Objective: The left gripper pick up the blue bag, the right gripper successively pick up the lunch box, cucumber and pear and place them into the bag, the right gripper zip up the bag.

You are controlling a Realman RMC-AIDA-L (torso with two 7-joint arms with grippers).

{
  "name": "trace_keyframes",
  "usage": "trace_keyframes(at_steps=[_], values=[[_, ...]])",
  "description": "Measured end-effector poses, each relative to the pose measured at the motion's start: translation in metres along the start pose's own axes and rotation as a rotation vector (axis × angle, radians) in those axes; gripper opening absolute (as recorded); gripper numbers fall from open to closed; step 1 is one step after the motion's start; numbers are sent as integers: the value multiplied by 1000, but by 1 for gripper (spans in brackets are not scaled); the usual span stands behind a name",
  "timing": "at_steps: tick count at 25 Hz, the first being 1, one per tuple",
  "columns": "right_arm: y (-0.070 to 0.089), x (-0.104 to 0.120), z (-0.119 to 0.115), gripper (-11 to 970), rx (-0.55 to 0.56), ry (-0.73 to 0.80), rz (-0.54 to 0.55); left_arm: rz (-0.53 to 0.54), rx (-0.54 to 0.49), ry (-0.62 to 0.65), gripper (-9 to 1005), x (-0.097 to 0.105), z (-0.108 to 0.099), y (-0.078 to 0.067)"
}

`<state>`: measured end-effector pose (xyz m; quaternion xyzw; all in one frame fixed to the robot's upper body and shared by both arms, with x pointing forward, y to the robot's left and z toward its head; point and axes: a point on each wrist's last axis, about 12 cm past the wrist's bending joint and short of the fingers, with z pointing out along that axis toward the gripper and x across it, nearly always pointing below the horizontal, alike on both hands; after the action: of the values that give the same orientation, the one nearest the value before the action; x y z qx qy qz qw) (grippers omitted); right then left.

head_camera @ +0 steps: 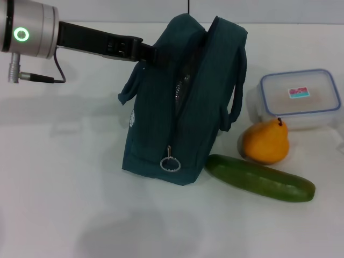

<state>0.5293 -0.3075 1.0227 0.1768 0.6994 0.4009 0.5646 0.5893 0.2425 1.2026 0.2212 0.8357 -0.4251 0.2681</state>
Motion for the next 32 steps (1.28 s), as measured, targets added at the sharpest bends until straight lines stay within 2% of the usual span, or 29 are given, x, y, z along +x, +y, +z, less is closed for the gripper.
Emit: trace_keyframes(at_steps=[3, 14, 20, 25, 28, 32], values=[[-1, 0, 2, 26, 13, 5, -7, 0, -2, 2, 67, 0, 0, 0], [0, 0, -5, 129, -19, 3, -18, 12, -9, 5, 67, 1, -1, 1], [-5, 3, -14, 189, 5, 8, -9, 13, -11, 7, 67, 1, -1, 1], [-10, 4, -23, 412, 31, -5, 4, 13, -11, 7, 67, 1, -1, 2], [-13, 6, -29, 652, 47, -13, 15, 14, -12, 8, 67, 1, -1, 2], [-12, 12, -30, 663, 58, -34, 61, 16, -10, 8, 67, 1, -1, 1]])
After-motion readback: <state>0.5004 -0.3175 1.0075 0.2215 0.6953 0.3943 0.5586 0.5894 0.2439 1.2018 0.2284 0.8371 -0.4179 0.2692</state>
